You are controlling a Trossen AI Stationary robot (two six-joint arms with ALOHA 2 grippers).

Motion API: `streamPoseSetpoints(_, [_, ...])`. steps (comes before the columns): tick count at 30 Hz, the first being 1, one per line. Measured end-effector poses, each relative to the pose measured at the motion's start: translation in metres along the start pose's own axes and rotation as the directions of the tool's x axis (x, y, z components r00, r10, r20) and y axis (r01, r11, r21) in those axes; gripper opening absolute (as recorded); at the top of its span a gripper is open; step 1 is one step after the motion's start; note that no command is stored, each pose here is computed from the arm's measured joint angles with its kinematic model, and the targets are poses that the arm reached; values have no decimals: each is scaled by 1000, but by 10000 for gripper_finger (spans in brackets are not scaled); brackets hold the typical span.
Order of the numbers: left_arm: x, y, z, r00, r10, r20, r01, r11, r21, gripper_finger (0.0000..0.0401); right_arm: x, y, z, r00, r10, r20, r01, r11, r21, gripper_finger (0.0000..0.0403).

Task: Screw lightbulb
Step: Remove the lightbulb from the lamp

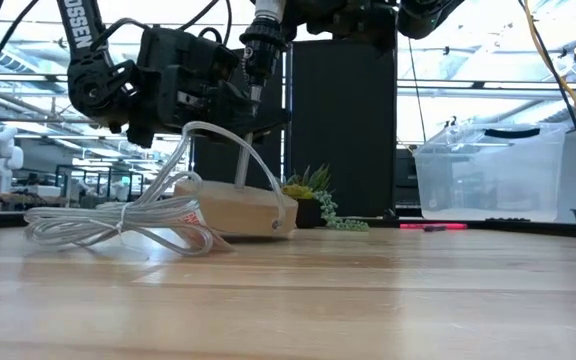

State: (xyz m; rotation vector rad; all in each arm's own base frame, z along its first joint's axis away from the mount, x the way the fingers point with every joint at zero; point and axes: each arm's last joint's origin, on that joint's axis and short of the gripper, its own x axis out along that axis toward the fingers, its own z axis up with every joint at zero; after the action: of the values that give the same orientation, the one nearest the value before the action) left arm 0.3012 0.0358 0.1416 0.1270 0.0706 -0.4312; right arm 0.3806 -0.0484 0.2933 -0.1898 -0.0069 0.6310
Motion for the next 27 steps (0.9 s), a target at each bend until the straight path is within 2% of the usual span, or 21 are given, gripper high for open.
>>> streamPoseSetpoints(7, [3,7,-10,999,-53,-2,53,997,-51,22,3,3,-2,1000,18,-16,-19,998,-66,176])
streamPoseSetpoints(17, [20,18,-8,983,-178,35,180,982,-62,22,3,3,0,1000,25,1,-25,1000,-9,187])
streamPoseSetpoints(22, [21,18,-9,982,-186,31,188,979,-81,22,5,6,0,1000,21,-1,-21,999,33,206])
streamPoseSetpoints(27, [21,17,-10,982,-188,19,189,978,-91,22,8,8,1,1000,-13,-8,13,999,35,242])
